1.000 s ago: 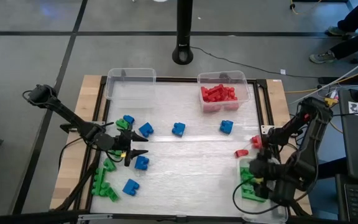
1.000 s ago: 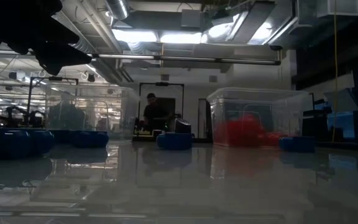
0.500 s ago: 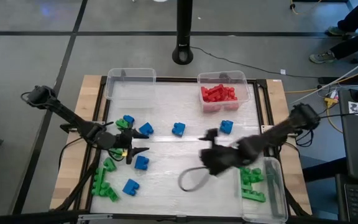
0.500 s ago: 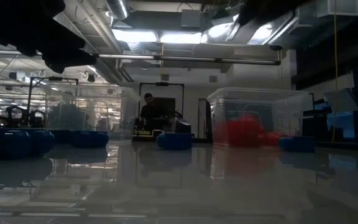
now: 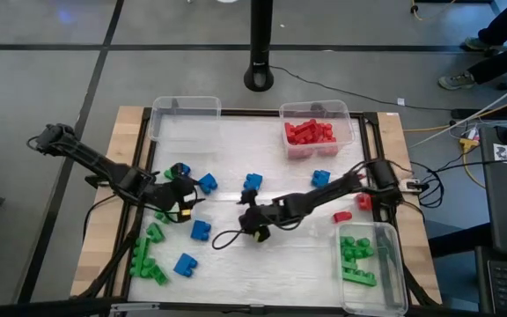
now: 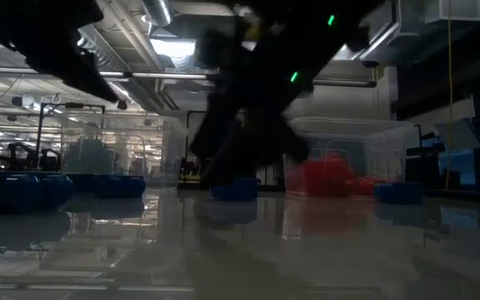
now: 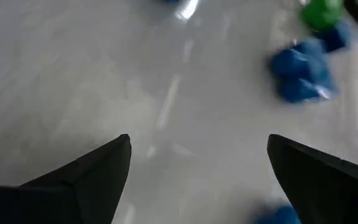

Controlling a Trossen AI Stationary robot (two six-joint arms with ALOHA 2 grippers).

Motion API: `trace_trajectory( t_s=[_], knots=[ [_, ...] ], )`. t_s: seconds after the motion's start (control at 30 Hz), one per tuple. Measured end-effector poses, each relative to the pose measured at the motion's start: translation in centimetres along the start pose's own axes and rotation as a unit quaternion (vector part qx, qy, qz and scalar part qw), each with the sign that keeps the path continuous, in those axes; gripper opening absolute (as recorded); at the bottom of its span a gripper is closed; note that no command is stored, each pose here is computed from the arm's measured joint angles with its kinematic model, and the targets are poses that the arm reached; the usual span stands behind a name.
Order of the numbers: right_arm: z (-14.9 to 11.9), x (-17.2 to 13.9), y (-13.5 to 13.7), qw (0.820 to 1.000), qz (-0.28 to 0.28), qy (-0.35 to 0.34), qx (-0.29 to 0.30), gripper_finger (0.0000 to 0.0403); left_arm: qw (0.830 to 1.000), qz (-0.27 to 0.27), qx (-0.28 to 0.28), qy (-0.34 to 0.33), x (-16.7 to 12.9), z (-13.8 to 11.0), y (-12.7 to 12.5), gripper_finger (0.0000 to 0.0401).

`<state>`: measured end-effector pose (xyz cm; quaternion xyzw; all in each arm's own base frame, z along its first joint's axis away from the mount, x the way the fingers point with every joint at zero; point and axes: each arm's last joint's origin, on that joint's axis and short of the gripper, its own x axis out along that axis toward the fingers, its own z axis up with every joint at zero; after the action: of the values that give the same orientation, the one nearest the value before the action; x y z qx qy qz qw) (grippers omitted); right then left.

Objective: Sort blocks
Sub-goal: Put the green game piece into the bottom right transparent bin

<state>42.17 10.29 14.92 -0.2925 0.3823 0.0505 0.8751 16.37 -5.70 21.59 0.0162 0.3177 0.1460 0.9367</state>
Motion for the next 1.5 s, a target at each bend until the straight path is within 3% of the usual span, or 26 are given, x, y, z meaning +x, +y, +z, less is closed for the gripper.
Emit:
trace_trajectory(
  t_s=[0.2,0.4,0.5,0.87,0.97,1.1,1.4,1.5],
  knots=[
    [-0.6,3.5,1.3,0.999,-0.003,-0.042,0.016,0.0374,0.985,0.078,0.035,0.153,-0.6,0.2,0.5,0.0239],
    [-0.4,3.8,1.4,0.998,-0.011,-0.059,0.020,0.0374,0.936,0.161,0.047,0.308,0.1,-2.1,1.1,0.0239],
    [-0.3,3.9,1.3,0.997,-0.013,-0.068,0.022,0.0374,0.912,0.197,0.055,0.355,0.3,-2.8,1.3,0.0239],
    [-0.2,4.0,1.3,0.997,-0.017,-0.074,0.024,0.0374,0.881,0.213,0.043,0.420,4.3,-4.2,2.1,0.0239],
    [-0.2,4.0,1.3,0.997,-0.017,-0.075,0.023,0.0374,0.856,0.228,0.037,0.462,5.4,-4.9,2.7,0.0239],
    [-0.2,3.9,1.3,0.997,-0.018,-0.075,0.013,0.0374,0.839,0.245,0.029,0.484,6.9,-5.4,3.2,0.0239],
    [-0.2,3.9,1.3,0.997,-0.018,-0.075,0.010,0.0374,0.837,0.272,0.051,0.473,8.8,-6.1,3.2,0.0238],
    [-0.2,3.9,1.3,0.997,-0.018,-0.075,0.010,0.0374,0.837,0.278,0.057,0.467,8.7,-6.1,3.1,0.0221]
  ],
)
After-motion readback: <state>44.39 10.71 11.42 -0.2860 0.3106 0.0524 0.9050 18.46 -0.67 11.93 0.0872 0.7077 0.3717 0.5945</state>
